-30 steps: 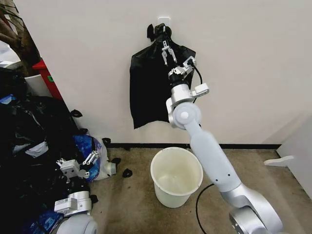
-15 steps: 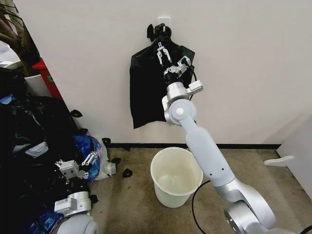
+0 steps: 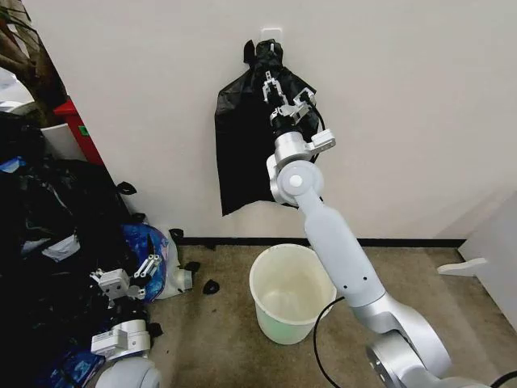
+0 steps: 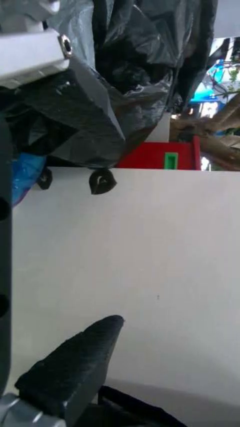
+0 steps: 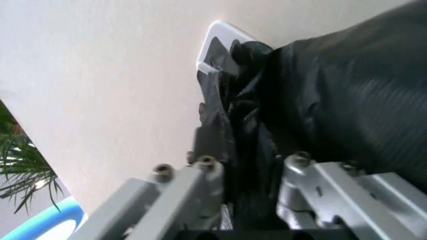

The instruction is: Place the garbage bag over the trash bin.

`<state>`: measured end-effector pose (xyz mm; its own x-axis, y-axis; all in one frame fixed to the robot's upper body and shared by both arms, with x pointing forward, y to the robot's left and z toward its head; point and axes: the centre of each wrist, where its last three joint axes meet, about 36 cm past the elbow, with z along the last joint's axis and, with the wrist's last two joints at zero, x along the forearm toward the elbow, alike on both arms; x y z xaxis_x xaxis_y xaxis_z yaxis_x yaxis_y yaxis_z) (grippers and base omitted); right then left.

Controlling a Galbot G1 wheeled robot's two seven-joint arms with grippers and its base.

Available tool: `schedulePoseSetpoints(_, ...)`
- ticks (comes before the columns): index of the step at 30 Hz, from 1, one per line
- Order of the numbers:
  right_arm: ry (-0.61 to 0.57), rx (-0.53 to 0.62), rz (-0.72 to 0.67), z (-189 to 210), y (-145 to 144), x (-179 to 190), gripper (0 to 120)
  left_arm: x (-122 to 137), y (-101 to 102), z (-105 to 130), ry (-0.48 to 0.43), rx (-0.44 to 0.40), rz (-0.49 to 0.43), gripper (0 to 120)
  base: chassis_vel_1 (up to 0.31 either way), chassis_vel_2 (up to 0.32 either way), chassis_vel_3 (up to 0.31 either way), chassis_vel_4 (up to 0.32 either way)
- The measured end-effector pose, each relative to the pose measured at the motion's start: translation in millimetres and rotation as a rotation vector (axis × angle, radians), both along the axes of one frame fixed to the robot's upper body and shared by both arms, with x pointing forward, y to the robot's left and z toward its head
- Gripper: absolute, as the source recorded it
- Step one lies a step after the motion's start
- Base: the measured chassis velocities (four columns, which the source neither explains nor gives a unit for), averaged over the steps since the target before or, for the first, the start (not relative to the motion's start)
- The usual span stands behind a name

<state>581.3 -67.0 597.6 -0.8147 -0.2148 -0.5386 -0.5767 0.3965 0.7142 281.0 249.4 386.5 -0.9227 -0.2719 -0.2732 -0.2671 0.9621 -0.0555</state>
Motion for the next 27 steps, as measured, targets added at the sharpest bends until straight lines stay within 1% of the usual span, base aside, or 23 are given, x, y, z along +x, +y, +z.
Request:
schedulePoseSetpoints(1,-0.004,-0.003,-0.002,-0.4,-0.5,0.2,4,-0.3,0.0,-0.7,0.001,0.001,0.001,100,0.0,0.0,0.0,0.0)
schedulePoseSetpoints(2,-0.004,-0.003,-0.002,-0.4,-0.5,0.2,4,-0.3,0.0,-0.7,0.001,0.001,0.001,100,0.0,0.0,0.0,0.0)
schedulePoseSetpoints(4,-0.009,-0.007,-0.005,-1.3,-1.4,0.3,0,-0.9,0.0,-1.6,0.001,0.004,0.003,100,0.0,0.0,0.0,0.0)
schedulePoseSetpoints(9,-0.006,-0.021,-0.012,-7.5,-4.9,-2.1,0,-2.4,0.2,-2.5,0.004,0.008,0.004,100,0.0,0.0,0.0,0.0)
schedulePoseSetpoints(16,0.0,-0.061,-0.008,-29.8,-7.8,-18.0,0,-3.7,0.2,-2.8,0.006,0.015,0.003,100,0.0,0.0,0.0,0.0)
schedulePoseSetpoints(27,-0.02,-0.094,0.01,-49.2,-10.4,-38.3,0,-4.4,-0.4,-3.3,0.008,0.024,0.002,100,0.0,0.0,0.0,0.0)
